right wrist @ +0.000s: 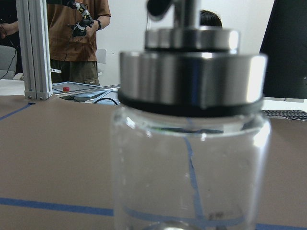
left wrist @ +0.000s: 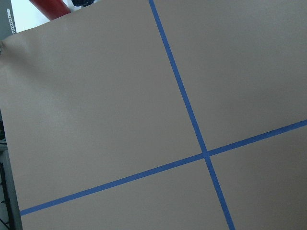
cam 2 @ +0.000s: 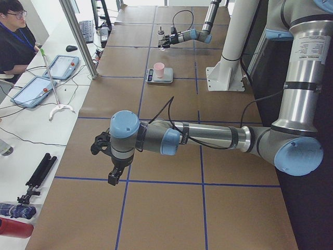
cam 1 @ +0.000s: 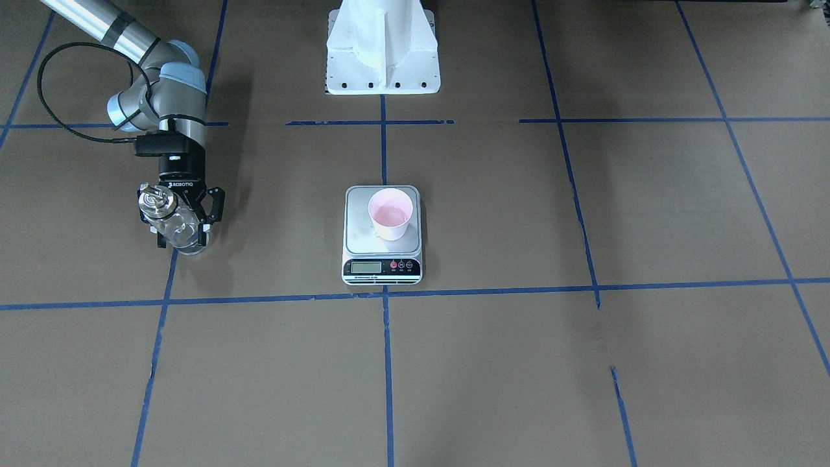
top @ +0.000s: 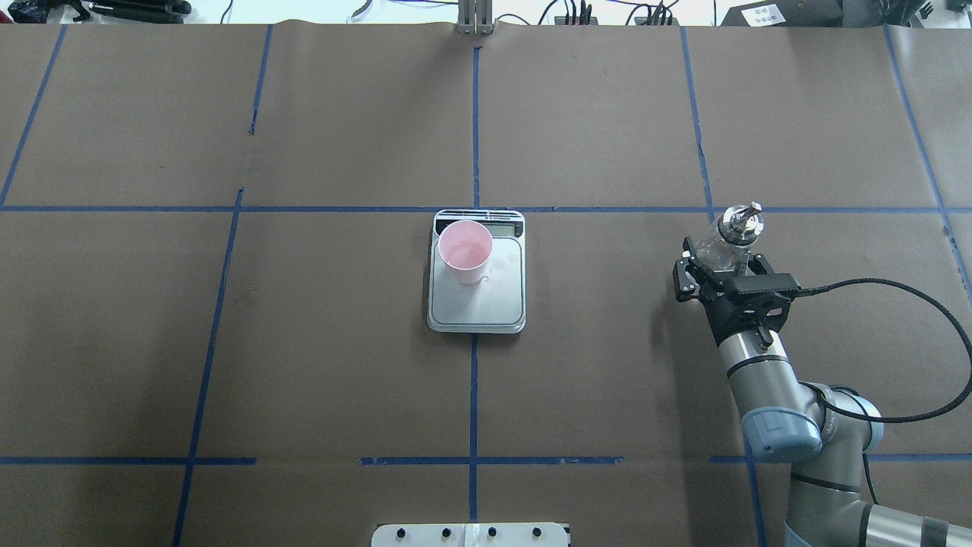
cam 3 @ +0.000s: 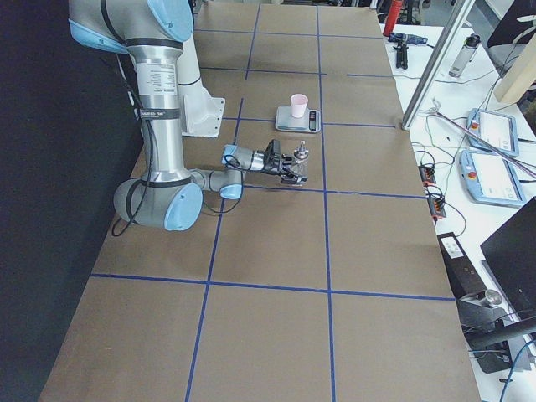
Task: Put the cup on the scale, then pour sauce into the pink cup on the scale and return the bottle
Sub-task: 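Lower the bottle onto the table with the right gripper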
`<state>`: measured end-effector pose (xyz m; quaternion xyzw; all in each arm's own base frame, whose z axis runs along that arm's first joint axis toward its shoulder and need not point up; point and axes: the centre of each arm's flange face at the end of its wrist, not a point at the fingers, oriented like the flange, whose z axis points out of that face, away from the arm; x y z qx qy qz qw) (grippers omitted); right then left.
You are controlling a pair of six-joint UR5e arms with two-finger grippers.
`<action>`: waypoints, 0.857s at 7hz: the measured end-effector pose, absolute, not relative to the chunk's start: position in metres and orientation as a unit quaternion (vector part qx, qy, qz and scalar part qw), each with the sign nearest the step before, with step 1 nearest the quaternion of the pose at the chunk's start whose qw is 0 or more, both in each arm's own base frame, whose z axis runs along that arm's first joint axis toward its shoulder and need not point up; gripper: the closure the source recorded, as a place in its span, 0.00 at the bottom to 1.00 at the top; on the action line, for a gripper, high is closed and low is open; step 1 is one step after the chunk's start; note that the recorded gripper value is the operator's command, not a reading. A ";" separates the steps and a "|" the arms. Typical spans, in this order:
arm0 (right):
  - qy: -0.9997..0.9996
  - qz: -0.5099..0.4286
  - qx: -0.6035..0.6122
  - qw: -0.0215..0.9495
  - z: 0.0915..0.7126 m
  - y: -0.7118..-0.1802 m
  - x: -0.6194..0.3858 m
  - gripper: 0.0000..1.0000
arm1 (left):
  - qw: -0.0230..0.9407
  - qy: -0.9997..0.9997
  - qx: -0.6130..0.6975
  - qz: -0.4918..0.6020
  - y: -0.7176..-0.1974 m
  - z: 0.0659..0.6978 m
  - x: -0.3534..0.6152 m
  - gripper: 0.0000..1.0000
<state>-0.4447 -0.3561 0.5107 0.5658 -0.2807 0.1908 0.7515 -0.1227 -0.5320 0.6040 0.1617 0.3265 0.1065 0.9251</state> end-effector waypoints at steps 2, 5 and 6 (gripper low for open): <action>-0.281 0.191 0.565 0.752 0.511 -0.356 -0.446 1.00 | 0.925 0.327 0.162 0.107 -0.532 0.604 -0.123 0.00; -0.281 0.191 0.566 0.751 0.512 -0.355 -0.447 0.08 | 0.925 0.327 0.161 0.106 -0.532 0.604 -0.123 0.00; -0.280 0.190 0.567 0.751 0.512 -0.355 -0.447 0.01 | 0.925 0.327 0.161 0.106 -0.533 0.604 -0.123 0.00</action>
